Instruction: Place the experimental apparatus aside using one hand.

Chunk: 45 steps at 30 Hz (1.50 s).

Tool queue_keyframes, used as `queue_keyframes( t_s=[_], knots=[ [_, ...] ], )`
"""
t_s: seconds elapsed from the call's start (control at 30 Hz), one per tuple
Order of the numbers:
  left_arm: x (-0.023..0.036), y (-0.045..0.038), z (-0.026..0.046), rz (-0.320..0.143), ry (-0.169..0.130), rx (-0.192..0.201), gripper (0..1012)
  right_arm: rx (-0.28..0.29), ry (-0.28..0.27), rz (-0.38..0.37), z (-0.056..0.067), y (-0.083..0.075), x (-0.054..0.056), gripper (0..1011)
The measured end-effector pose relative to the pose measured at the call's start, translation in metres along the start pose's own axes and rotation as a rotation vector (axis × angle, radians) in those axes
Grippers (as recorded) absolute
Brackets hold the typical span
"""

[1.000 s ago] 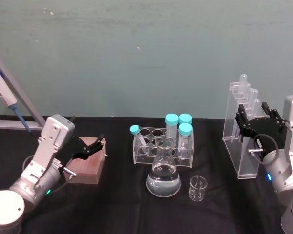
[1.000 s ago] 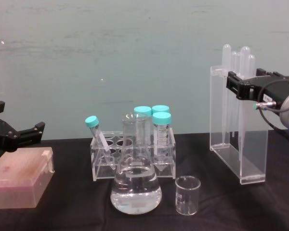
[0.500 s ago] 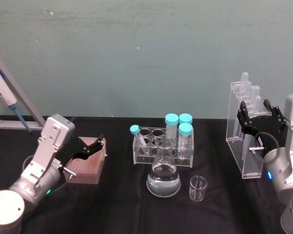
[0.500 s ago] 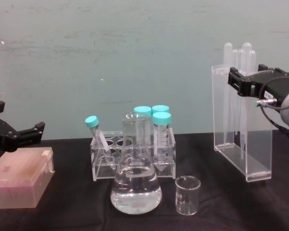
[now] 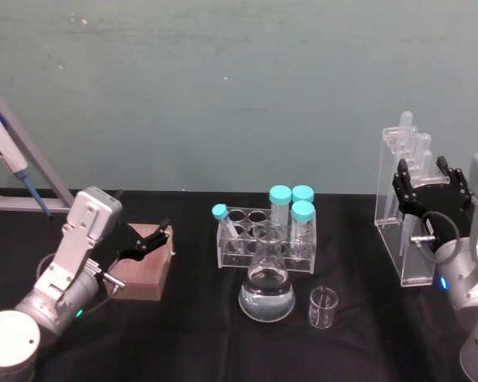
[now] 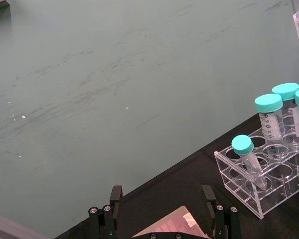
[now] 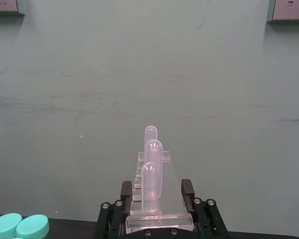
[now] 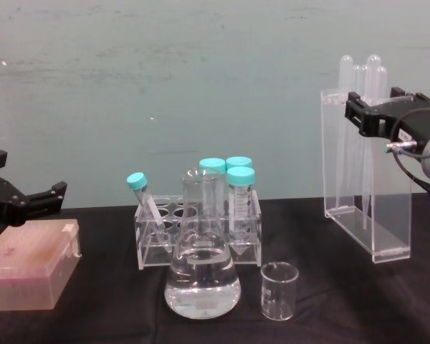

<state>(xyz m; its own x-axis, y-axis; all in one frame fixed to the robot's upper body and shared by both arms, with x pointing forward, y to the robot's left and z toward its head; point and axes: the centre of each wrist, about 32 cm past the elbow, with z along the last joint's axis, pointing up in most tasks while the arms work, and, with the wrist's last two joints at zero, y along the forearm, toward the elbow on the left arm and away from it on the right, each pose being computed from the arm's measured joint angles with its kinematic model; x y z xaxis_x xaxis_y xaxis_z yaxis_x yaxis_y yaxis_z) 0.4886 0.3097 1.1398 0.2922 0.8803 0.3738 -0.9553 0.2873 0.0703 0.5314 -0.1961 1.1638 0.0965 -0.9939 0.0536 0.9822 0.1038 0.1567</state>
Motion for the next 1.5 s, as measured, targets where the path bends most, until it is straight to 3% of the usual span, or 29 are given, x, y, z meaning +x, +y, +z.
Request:
queue_keyframes(
  t_s=[0.87,1.5],
  knots=[
    [0.0000,0.0000,0.0000,0.000,0.000,0.000,1000,0.033,-0.029,-0.031,0.001,-0.003,0.013,613],
    [0.0000,0.0000,0.0000,0.000,0.000,0.000,1000,0.046,-0.034,-0.049,0.001,-0.009,0.039,613]
  ],
)
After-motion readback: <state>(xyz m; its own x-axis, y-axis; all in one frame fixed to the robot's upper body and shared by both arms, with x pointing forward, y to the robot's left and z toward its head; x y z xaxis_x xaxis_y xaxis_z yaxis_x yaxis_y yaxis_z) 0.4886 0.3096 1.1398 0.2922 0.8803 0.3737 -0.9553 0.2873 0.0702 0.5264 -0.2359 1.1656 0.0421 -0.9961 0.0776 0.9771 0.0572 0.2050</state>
